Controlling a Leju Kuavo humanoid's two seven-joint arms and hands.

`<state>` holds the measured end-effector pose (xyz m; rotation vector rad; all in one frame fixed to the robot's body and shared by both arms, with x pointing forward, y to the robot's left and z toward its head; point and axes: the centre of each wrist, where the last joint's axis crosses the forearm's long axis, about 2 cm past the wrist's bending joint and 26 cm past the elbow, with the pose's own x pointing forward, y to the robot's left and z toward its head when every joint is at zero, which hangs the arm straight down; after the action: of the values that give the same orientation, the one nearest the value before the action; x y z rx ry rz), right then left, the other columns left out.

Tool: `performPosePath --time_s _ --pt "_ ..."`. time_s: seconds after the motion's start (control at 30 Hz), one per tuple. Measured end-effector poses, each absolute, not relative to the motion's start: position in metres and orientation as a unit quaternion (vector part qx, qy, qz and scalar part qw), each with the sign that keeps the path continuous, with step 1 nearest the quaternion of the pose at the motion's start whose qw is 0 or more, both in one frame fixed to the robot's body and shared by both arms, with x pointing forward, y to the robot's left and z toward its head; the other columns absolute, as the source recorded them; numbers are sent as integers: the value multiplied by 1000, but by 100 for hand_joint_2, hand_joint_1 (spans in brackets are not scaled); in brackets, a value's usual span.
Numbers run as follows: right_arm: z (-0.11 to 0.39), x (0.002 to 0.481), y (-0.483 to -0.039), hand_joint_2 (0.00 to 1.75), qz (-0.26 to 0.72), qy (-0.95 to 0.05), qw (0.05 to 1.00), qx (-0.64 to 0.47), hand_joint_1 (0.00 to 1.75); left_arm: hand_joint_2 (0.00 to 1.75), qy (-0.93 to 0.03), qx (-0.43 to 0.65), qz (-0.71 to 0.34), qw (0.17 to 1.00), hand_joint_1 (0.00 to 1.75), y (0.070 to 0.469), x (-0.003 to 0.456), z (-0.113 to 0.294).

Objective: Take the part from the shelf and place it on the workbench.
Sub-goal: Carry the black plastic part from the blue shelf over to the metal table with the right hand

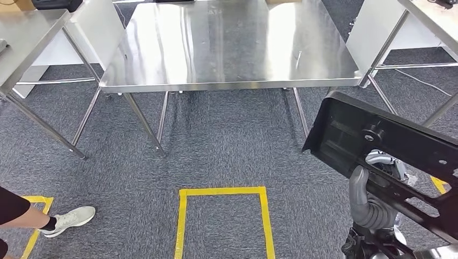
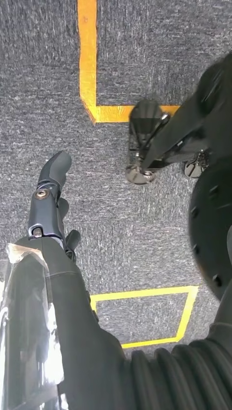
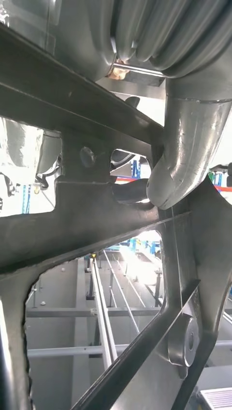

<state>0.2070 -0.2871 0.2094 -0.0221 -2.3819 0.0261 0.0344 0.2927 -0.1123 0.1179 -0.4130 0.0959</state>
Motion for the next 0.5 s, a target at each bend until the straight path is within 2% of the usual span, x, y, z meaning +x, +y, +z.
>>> performPosePath --time_s 0.5 --pt "209 207 -287 175 12 -928 372 -8 175 175 -206 61 46 976 0 294 35 -112"
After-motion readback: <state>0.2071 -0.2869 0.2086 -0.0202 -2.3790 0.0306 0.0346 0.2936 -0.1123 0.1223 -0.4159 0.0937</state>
